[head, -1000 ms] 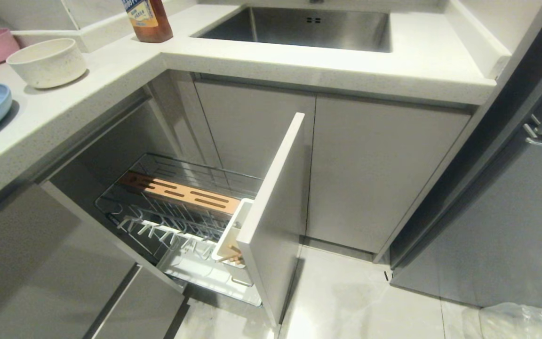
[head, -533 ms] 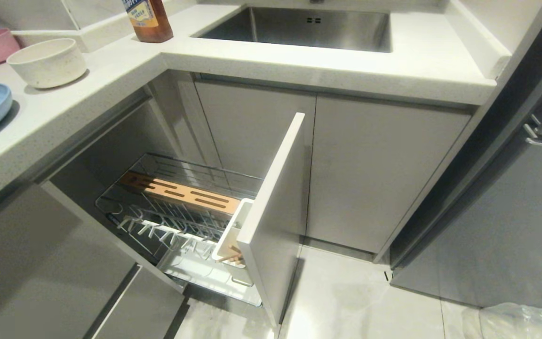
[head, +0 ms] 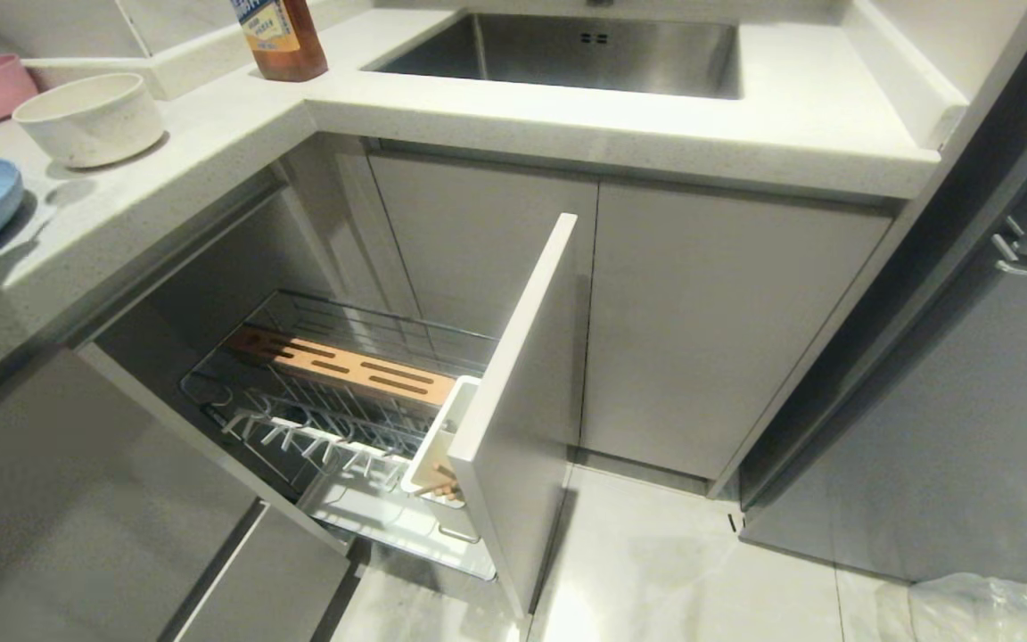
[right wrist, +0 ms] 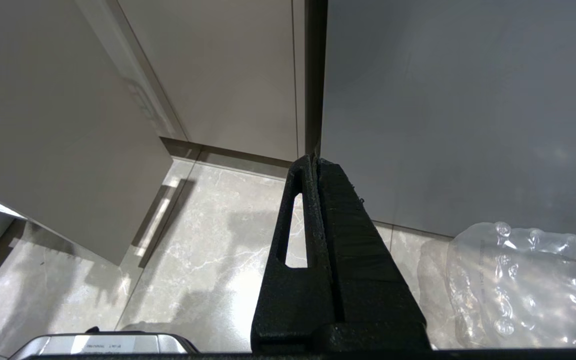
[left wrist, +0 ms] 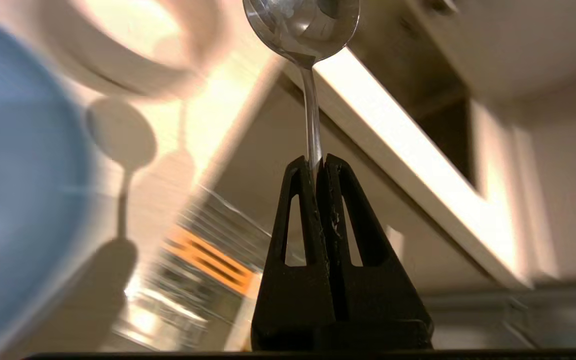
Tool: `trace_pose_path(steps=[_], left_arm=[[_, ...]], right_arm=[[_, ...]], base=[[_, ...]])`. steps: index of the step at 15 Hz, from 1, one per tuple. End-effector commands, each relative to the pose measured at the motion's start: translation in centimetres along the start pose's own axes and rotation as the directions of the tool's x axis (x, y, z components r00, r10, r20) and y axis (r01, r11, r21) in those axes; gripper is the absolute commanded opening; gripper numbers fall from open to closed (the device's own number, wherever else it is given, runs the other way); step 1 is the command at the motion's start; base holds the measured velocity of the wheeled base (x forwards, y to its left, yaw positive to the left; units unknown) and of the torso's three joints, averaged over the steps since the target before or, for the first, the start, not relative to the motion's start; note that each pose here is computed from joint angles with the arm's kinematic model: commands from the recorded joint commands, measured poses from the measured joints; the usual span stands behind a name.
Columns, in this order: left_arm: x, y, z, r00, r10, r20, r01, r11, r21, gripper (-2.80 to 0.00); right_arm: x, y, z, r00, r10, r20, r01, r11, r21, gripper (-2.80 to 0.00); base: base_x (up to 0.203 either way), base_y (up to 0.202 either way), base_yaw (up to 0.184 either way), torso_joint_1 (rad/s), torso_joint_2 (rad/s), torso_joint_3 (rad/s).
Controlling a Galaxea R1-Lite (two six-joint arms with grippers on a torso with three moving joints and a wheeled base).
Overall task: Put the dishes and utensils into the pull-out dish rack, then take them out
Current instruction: Pick up the spoon and place it in the cupboard
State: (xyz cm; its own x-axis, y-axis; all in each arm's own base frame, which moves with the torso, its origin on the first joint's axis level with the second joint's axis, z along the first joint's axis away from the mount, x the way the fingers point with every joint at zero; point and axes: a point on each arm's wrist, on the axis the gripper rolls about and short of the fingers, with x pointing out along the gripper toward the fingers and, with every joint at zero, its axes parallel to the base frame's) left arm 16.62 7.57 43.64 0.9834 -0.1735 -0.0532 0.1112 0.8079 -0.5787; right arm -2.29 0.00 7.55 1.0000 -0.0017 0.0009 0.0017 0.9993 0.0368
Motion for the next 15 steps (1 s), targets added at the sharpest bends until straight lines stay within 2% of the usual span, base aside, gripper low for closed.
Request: trace_pose_path(steps=[1,3,4,6,7,8,9,11,13,15], left_arm=[[0.9,-1.4,-1.3,0.993,-0.086,-0.076,0.084,0.996,-0.027,-2.80],[2.9,-3.0,-3.9,0.965,-0.152,-0.213,0.139,0.988,-0.074,-2.80],[3.7,-3.7,-5.2,0.949,-0.161,-0.271,0.143,0.986,-0.087,-2.80],[5.1,-5.2,-8.3,0.910,-0.148,-0.386,0.124,0.988,-0.087,-2.80],[5.6,-5.7,-9.6,0.893,-0.114,-0.436,0.090,0.993,-0.076,-2.80],[6.0,-5.9,-11.1,0.862,-0.065,-0.503,0.041,0.997,-0.060,-2.80],[6.7,-5.9,-12.5,0.819,-0.022,-0.574,-0.004,0.999,-0.045,-2.80],[7.5,-6.0,-14.3,0.743,0.017,-0.670,-0.045,0.999,-0.024,-2.80],[8.6,-5.9,-15.8,0.662,0.065,-0.746,-0.093,0.996,0.004,-2.80],[10.0,-6.0,-17.4,0.598,0.090,-0.797,-0.115,0.993,0.026,-2.80]], right_arm=[[0.0,0.0,0.0,1.000,0.000,-0.001,0.000,1.000,0.000,-2.80],[0.0,0.0,0.0,1.000,0.000,-0.001,0.000,1.000,0.000,-2.80],[0.0,0.0,0.0,1.000,0.000,-0.001,0.000,1.000,0.000,-2.80],[0.0,0.0,0.0,1.000,0.000,-0.001,0.000,1.000,0.000,-2.80],[0.0,0.0,0.0,1.000,0.000,-0.001,0.000,1.000,0.000,-2.80],[0.0,0.0,0.0,1.000,0.000,-0.001,0.000,1.000,0.000,-2.80],[0.0,0.0,0.0,1.000,0.000,-0.001,0.000,1.000,0.000,-2.80],[0.0,0.0,0.0,1.000,0.000,-0.001,0.000,1.000,0.000,-2.80],[0.0,0.0,0.0,1.000,0.000,-0.001,0.000,1.000,0.000,-2.80],[0.0,0.0,0.0,1.000,0.000,-0.001,0.000,1.000,0.000,-2.80]], base=[[0.000,0.000,0.000,0.000,0.00,0.000],[0.000,0.000,0.000,0.000,0.00,0.000],[0.000,0.000,0.000,0.000,0.00,0.000],[0.000,0.000,0.000,0.000,0.00,0.000],[0.000,0.000,0.000,0.000,0.00,0.000],[0.000,0.000,0.000,0.000,0.00,0.000],[0.000,0.000,0.000,0.000,0.00,0.000],[0.000,0.000,0.000,0.000,0.00,0.000],[0.000,0.000,0.000,0.000,0.00,0.000],[0.000,0.000,0.000,0.000,0.00,0.000]])
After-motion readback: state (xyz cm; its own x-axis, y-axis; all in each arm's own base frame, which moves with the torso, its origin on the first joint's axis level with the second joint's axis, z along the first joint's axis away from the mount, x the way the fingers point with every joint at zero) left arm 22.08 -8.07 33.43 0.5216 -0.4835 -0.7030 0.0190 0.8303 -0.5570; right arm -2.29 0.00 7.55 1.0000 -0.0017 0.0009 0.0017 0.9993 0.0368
